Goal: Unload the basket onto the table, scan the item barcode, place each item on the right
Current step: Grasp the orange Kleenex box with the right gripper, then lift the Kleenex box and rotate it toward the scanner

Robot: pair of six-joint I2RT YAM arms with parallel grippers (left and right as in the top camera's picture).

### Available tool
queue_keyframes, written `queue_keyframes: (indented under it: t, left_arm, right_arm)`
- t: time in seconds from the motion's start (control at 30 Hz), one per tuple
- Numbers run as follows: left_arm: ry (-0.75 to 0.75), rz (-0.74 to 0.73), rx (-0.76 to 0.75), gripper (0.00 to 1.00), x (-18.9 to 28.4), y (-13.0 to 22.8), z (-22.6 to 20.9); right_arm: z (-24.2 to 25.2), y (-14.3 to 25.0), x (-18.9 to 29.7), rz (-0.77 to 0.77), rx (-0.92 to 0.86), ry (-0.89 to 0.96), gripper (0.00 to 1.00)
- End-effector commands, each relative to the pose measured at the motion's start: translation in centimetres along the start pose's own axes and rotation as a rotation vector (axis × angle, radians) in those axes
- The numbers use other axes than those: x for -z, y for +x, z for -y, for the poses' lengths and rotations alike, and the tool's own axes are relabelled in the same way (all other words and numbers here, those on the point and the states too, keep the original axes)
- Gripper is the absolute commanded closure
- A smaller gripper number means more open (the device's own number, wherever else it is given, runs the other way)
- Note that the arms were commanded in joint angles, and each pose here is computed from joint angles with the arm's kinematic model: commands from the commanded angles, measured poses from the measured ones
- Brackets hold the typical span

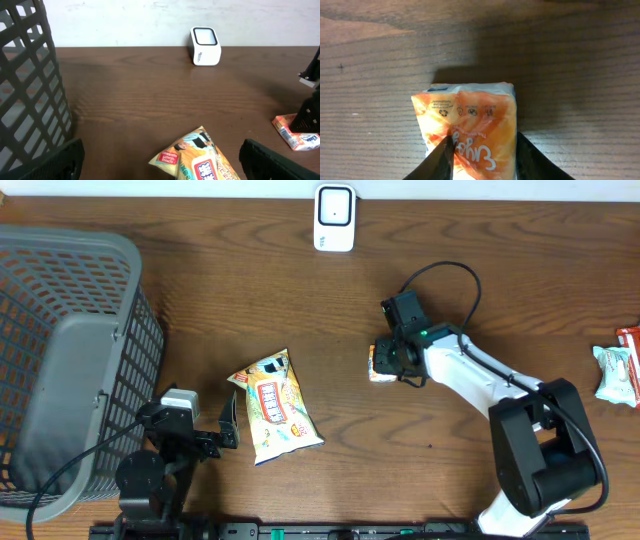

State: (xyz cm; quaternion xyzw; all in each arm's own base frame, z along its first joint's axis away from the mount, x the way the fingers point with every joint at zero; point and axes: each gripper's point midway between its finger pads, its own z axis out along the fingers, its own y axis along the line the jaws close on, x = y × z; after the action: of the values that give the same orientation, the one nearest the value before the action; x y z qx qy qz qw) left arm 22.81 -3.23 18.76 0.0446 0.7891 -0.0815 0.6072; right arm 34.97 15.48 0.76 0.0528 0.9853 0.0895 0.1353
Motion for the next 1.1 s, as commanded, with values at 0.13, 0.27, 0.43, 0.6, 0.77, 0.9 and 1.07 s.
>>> queue_keyframes:
  t: [0.13, 0.27, 0.43, 0.6, 0.77, 0.9, 1.07]
  left_arm:
    - [-0.009, 0.0, -0.013, 0.01, 0.0, 0.1, -0.2]
    - [-0.009, 0.0, -0.013, 0.01, 0.0, 0.1, -0.2]
    - [-0.009, 0.0, -0.013, 0.01, 0.0, 0.0, -0.2]
    - [-0.009, 0.0, -0.013, 0.01, 0.0, 0.1, -0.2]
    - [-0.009, 0.0, -0.013, 0.01, 0.0, 0.1, -0.2]
    - [-0.009, 0.0, -0.013, 0.01, 0.0, 0.0, -0.2]
    - [-0.009, 0.0, -0.013, 0.01, 0.0, 0.1, -0.2]
  right_arm:
    - [1.1, 2.8, -1.7, -0.091, -0.008, -0.027, 0.99]
    - [-1.5, 2.9, -1.1, -0.13, 0.072, -0.217, 0.99]
    - [-5.0, 2.3, 2.7, -0.191, 0.115, -0.664, 0.99]
    - [-5.7, 1.2, 6.8, -0.177, 0.121, -0.972, 0.99]
    - [-6.7, 1.2, 10.6, -0.15, 0.191, -1.222, 0.99]
    - [-7.1, 1.3, 11.7, -0.135, 0.223, -1.294, 0.99]
    - [-7.0, 1.6, 11.7, -0.145, 0.215, -1.293, 0.99]
